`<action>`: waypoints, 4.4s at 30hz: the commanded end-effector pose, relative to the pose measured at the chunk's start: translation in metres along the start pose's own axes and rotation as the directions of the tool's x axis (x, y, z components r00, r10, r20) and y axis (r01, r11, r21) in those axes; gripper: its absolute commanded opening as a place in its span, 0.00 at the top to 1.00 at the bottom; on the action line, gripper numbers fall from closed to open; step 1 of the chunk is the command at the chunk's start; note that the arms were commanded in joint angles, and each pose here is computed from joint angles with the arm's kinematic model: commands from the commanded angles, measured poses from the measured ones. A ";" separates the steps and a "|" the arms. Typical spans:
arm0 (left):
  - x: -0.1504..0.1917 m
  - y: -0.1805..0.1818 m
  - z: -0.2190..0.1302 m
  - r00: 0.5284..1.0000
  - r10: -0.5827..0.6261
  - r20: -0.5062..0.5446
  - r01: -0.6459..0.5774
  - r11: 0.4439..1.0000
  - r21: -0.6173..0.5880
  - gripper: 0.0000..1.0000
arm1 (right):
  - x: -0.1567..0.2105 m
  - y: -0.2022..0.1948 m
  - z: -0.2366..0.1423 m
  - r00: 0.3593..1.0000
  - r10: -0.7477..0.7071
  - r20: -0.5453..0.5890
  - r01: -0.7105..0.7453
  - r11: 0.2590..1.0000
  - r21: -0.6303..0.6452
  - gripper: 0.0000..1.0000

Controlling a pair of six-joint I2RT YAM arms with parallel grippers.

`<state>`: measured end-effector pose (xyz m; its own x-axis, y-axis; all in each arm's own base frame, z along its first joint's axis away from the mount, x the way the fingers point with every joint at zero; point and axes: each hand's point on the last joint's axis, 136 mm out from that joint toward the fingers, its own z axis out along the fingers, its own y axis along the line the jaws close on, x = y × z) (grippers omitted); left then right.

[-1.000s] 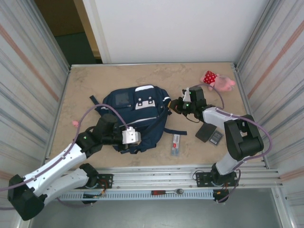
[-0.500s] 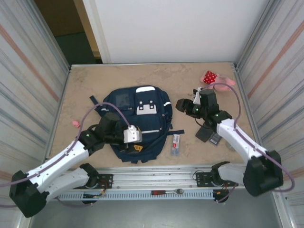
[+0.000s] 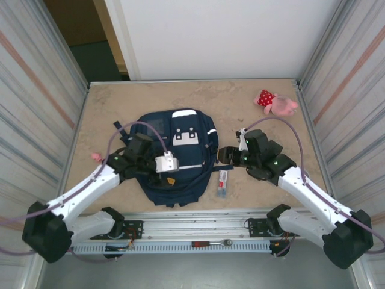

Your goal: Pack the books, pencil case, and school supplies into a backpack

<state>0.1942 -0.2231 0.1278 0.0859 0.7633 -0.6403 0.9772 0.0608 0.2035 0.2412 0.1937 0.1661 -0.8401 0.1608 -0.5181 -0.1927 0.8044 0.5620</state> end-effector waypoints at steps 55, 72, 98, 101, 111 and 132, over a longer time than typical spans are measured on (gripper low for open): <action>-0.051 0.038 -0.051 0.955 0.139 0.261 -0.115 0.988 -0.105 1.00 | -0.028 0.013 0.114 0.396 -0.918 0.027 0.730 0.297 -0.616 0.28; -0.048 0.052 -0.049 0.962 0.124 0.244 -0.084 0.982 -0.168 1.00 | -0.012 0.007 0.108 0.471 -0.874 -0.116 0.607 0.417 -0.677 0.63; -0.031 0.068 -0.040 0.988 0.080 0.136 -0.043 0.965 -0.260 1.00 | -0.033 0.018 0.103 0.548 -0.814 -0.190 0.579 0.534 -0.617 1.00; -0.036 0.066 -0.041 0.982 0.086 0.166 -0.042 0.966 -0.255 1.00 | -0.034 0.012 0.107 0.553 -0.809 -0.200 0.584 0.547 -0.600 1.00; -0.051 0.061 -0.048 0.964 0.115 0.238 -0.055 0.968 -0.246 1.00 | -0.044 -0.012 0.134 0.499 -0.843 -0.200 0.694 0.527 -0.490 0.53; -0.033 0.071 -0.041 0.984 0.059 0.168 -0.008 0.957 -0.290 1.00 | -0.062 0.014 0.116 0.564 -0.824 -0.061 0.708 0.520 -0.478 1.00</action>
<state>0.2382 -0.2164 0.1716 0.1256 0.6686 -0.7329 0.9252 0.1876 0.3297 0.3541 0.2600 0.1021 -0.3651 -0.6356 -0.6802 -0.9309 0.2585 0.2581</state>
